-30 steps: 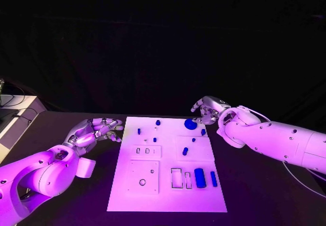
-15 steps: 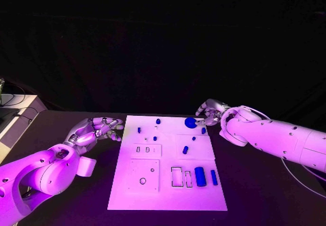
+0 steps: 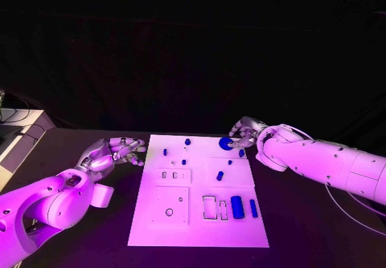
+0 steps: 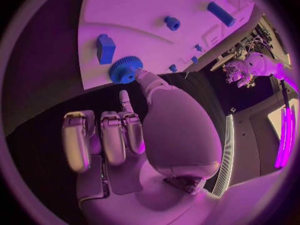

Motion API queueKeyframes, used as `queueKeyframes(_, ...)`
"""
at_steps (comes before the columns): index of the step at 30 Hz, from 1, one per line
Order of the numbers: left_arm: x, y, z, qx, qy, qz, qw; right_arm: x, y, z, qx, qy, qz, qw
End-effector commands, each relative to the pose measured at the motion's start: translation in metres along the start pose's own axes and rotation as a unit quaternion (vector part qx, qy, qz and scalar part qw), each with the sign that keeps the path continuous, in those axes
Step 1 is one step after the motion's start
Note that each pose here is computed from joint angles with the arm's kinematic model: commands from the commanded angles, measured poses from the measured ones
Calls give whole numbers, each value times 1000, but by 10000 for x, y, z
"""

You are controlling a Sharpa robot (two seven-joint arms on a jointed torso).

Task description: Assemble the parts on the task board

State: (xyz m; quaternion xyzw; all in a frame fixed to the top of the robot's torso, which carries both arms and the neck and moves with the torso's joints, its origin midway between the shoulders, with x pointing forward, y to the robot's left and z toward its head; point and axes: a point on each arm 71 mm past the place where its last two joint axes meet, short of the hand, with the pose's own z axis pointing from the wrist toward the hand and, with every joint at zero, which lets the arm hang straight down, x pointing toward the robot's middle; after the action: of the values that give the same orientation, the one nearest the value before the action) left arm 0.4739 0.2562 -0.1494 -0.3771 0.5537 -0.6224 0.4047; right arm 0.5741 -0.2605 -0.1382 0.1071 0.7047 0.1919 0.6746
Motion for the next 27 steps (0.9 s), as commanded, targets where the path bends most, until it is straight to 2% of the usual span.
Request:
queueKeyframes(1,25,-10,3,5,11,-1,1000,48,0,4,2,13,0,1000)
queueKeyframes(27,21,-9,-2,2,11,0,1000,121,-7,68,8,21,-6,1000)
